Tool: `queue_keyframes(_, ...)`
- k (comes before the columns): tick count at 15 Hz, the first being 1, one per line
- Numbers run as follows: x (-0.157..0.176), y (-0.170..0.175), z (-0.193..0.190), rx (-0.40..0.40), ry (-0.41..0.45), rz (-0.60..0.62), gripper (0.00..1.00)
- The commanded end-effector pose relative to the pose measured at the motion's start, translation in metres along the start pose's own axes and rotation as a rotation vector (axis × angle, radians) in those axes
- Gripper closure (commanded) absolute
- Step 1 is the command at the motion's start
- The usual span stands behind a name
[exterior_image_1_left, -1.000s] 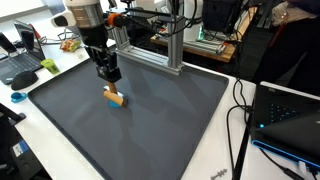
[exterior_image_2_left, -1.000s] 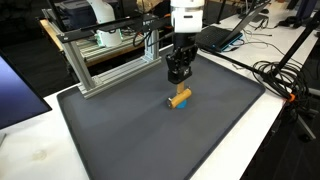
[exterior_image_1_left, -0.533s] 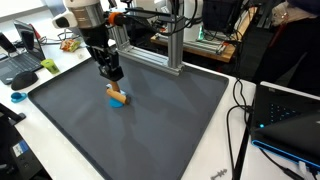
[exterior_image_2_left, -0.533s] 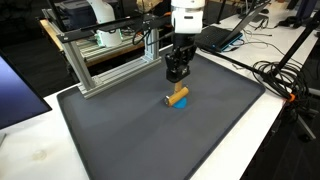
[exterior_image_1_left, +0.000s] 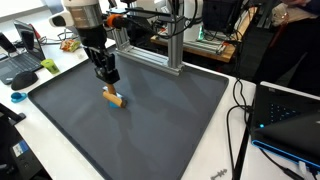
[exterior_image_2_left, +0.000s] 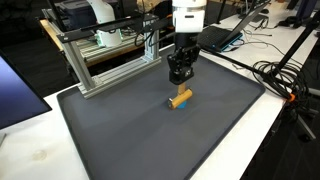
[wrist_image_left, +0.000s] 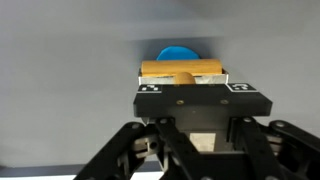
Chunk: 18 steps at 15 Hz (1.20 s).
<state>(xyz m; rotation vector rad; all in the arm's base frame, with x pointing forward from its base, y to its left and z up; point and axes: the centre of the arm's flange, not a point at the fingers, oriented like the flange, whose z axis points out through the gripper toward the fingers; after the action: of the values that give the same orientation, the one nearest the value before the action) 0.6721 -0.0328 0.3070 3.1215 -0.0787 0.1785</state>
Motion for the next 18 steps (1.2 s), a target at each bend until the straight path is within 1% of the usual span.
queue_keyframes(1,0.008,-0.004,0.028,-0.003,0.014,0.017,0.78)
queue_keyframes(3,0.009,-0.005,0.031,-0.009,0.022,0.013,0.78)
queue_keyframes(4,0.009,-0.006,0.035,-0.018,0.011,0.006,0.78)
queue_keyframes(7,0.008,-0.007,0.036,-0.032,-0.035,-0.014,0.78)
queue_keyframes(11,0.003,-0.006,0.031,-0.043,-0.119,-0.050,0.78)
queue_keyframes(18,-0.004,-0.004,0.032,-0.046,-0.211,-0.092,0.78)
